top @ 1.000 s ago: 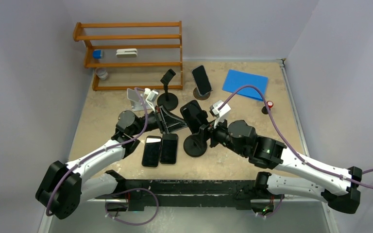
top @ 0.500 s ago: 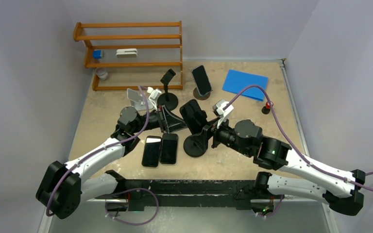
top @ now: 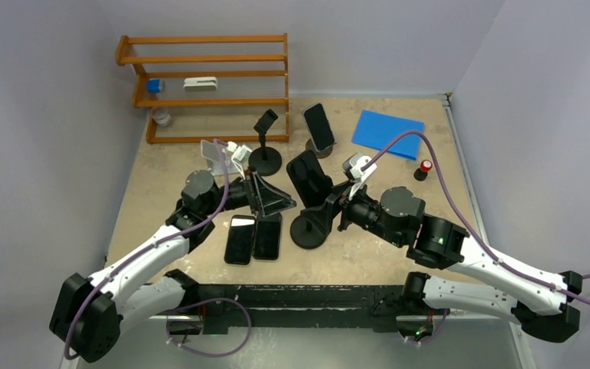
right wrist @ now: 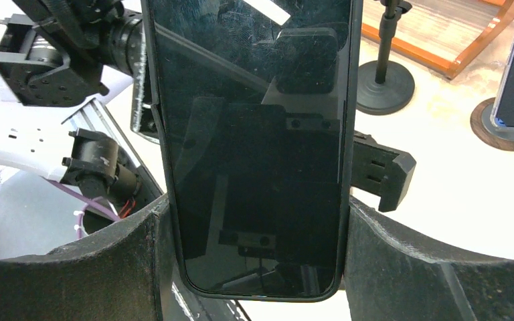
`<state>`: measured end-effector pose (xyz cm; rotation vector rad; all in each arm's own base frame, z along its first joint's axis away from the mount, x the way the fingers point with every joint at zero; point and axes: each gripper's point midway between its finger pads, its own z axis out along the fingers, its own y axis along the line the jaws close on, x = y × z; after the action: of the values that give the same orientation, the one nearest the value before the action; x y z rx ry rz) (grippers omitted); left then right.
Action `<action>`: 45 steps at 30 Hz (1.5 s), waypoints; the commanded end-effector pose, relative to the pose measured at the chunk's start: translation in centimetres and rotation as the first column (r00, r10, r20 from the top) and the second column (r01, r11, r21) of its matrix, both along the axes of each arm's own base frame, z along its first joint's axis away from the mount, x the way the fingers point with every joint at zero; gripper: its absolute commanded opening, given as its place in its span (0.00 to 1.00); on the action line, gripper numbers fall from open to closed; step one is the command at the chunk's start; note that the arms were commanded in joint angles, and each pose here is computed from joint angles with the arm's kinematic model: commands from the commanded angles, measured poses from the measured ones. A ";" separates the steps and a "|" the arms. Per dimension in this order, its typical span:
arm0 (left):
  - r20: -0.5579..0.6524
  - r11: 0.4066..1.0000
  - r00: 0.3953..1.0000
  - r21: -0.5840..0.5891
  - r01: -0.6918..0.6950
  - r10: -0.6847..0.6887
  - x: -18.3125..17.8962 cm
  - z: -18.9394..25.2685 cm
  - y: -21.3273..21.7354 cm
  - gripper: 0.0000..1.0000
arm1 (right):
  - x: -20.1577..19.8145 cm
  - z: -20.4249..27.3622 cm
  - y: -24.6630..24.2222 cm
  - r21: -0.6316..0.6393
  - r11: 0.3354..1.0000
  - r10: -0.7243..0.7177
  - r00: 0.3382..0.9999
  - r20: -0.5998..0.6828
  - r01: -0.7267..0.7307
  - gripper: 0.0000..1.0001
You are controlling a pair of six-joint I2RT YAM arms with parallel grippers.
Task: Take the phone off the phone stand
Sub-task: Remove the phone from the phone stand, then move the phone stand to the center of the board.
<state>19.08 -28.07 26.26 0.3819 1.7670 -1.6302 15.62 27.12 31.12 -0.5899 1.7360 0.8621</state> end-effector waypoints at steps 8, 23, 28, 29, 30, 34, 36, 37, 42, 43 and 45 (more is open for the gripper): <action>0.312 0.918 0.864 -0.119 -0.377 0.396 2.6 9.8 5.2 0.74 | 1.3 10.7 -1.2 0.215 0.976 -0.092 0.971 0.222 0.043 0.00; 0.316 0.857 0.799 -0.247 -0.452 0.512 3.2 18.5 6.7 0.87 | 5.8 12.7 1.6 0.231 0.956 -0.241 0.932 0.272 0.180 0.00; 0.371 0.881 0.801 -0.261 -0.395 0.470 2.3 19.2 6.3 0.87 | 6.8 12.5 2.0 0.227 0.947 -0.282 0.925 0.255 0.226 0.00; 0.391 0.888 0.800 -0.261 -0.378 0.455 2.1 19.3 6.1 0.86 | 6.9 12.6 2.1 0.228 0.946 -0.287 0.924 0.252 0.231 0.00; 0.406 0.896 0.801 -0.256 -0.363 0.440 1.9 19.3 5.9 0.85 | 7.0 12.5 2.2 0.228 0.945 -0.288 0.925 0.249 0.233 0.00; 0.396 0.907 0.817 -0.220 -0.358 0.419 2.6 18.8 5.1 0.82 | 7.1 12.5 2.8 0.233 0.946 -0.280 0.930 0.237 0.225 0.00; 0.377 0.912 0.831 -0.196 -0.361 0.410 3.2 18.4 4.8 0.80 | 7.2 12.2 3.1 0.227 0.947 -0.279 0.932 0.232 0.227 0.00; 0.366 0.914 0.838 -0.185 -0.361 0.405 3.4 18.2 4.6 0.79 | 7.4 12.0 3.1 0.224 0.946 -0.286 0.930 0.230 0.236 0.00; 0.322 0.927 0.870 -0.177 -0.332 0.373 4.0 17.9 3.5 0.75 | 7.7 11.5 3.2 0.216 0.942 -0.302 0.928 0.219 0.255 0.00; 0.317 0.928 0.874 -0.178 -0.326 0.368 4.1 17.8 3.4 0.73 | 7.8 11.5 3.2 0.216 0.942 -0.304 0.928 0.217 0.258 0.00; 0.306 0.933 0.883 -0.177 -0.314 0.356 4.2 17.6 3.1 0.69 | 7.9 11.4 3.2 0.215 0.941 -0.308 0.927 0.214 0.263 0.00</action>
<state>24.07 -24.82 41.20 0.2303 1.4495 -1.2715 23.14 31.27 35.79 -0.4535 1.6019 0.6106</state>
